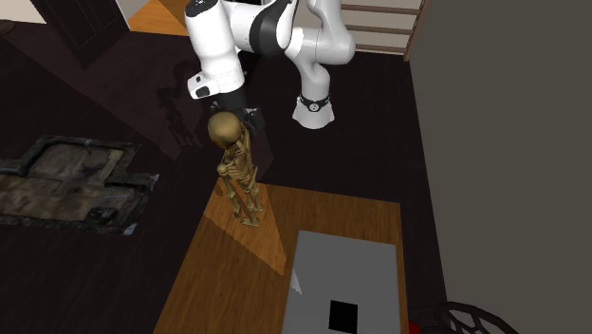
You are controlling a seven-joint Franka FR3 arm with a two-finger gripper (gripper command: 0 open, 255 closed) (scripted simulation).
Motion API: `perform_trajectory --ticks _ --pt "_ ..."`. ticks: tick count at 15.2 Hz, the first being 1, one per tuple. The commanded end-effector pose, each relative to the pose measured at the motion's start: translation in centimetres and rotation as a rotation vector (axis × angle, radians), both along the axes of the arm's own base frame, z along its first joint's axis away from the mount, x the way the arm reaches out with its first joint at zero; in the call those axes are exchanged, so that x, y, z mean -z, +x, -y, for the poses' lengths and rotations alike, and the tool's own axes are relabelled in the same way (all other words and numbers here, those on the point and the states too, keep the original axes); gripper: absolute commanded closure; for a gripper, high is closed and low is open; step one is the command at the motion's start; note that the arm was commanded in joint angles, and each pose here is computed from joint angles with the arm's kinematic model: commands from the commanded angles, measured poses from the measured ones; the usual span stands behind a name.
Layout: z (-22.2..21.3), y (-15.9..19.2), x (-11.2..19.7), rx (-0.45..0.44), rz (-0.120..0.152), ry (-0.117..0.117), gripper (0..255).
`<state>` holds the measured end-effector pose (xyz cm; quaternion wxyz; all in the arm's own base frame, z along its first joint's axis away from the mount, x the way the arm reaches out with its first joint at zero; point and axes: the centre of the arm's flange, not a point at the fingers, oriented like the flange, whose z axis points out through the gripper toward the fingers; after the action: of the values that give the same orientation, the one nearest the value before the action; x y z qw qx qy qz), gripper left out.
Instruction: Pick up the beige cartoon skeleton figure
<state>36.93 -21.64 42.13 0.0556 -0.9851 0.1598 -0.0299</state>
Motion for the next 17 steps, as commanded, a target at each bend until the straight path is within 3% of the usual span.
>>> perform_trajectory --ticks 1,10,17 --pt "0.0 0.0 0.2 0.000 0.001 0.000 255" --pt "0.0 0.0 0.2 0.000 0.001 0.000 255" --pt "0.0 0.0 -3.5 0.000 0.001 0.000 255"
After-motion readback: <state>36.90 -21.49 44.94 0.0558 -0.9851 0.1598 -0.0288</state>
